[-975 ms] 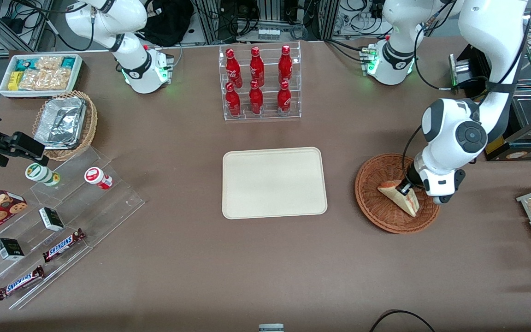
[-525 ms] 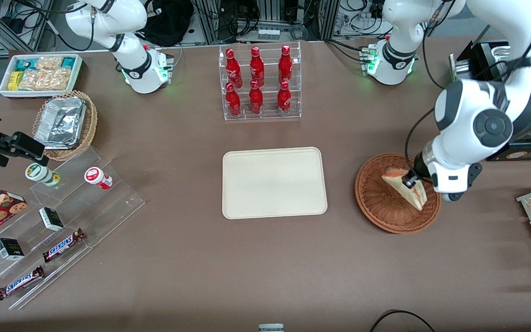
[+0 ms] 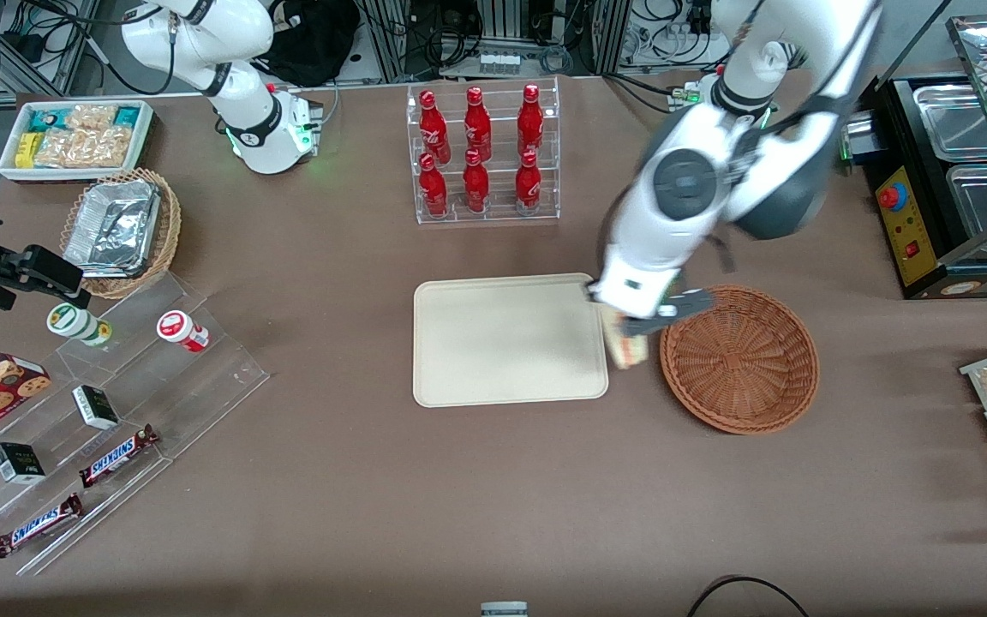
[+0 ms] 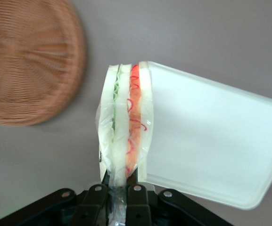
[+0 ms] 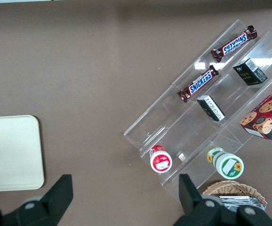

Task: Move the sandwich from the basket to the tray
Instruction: 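Lift the sandwich and carry it with the left gripper over the cream tray, then lower the sandwich onto the tray and open the left gripper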

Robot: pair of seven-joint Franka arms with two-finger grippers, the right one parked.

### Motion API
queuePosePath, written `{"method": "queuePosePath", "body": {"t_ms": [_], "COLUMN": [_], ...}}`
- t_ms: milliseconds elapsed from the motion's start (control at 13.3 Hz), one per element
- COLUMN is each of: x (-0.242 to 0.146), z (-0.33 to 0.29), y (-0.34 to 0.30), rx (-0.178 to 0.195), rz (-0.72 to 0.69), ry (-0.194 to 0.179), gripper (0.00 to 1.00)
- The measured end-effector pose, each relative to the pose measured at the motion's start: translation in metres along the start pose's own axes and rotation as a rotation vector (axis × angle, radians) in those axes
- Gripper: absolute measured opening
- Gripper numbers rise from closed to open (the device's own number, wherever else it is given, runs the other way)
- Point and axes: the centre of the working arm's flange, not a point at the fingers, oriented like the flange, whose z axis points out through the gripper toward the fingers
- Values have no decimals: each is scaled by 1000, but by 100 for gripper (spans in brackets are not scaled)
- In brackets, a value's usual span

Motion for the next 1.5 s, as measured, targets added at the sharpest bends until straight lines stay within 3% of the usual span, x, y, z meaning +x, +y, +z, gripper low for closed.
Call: {"method": "queuePosePath", "body": {"t_ms": [375, 525, 825, 1200, 1500], "x": [-48, -50, -46, -44, -42], "z": [101, 117, 141, 157, 144], "y": [78, 91, 106, 112, 113], "rx": [-49, -42, -5, -30, -40], "rz": [137, 158, 182, 188, 188], "ry": [-19, -17, 33, 46, 62], "gripper": [13, 13, 13, 16, 55]}}
